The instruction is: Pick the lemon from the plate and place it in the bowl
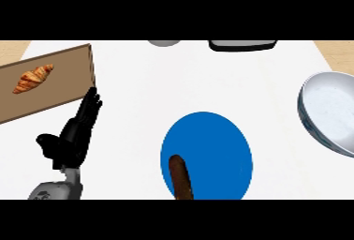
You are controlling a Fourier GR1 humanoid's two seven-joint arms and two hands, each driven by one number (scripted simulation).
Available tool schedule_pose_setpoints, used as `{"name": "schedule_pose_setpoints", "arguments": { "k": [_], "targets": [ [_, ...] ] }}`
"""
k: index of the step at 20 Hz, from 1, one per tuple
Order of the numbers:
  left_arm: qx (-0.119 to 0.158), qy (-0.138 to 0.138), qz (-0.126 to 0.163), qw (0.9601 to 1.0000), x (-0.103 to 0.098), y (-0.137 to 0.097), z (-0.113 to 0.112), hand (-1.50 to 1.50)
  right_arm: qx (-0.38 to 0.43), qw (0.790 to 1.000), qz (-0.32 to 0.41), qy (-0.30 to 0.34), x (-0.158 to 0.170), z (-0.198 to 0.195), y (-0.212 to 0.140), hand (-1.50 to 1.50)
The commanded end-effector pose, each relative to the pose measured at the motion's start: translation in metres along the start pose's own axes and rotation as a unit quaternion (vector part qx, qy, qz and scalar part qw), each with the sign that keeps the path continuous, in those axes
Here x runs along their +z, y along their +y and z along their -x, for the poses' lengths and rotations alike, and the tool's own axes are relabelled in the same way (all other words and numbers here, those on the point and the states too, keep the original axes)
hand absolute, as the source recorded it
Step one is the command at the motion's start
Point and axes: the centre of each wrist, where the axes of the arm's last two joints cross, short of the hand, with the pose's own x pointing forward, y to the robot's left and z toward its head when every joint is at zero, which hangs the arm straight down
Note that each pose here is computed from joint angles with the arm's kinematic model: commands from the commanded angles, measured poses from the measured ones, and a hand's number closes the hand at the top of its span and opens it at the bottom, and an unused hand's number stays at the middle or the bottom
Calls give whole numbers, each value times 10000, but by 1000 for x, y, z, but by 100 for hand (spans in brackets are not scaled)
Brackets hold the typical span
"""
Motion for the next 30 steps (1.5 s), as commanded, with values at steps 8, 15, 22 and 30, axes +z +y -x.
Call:
{"name": "schedule_pose_setpoints", "arguments": {
  "k": [8, 15, 22, 30],
  "targets": [
    [-91, -17, 52, 9999, -15, -9, -7, 0, 879, 9945, 529, 192, -6, -91, -70, 150],
    [-17, -118, 305, 9995, -10, -27, 2, 0, 1096, 9842, 1252, 600, -18, -92, -123, 150],
    [29, -70, 457, 9989, -6, -26, 5, 0, 1836, 9639, 1513, 1195, -45, -90, -148, 150],
    [21, -207, 567, 9982, -13, -30, -17, 0, 3020, 9252, 1478, 1759, -57, -34, -180, 150]
  ]
}}
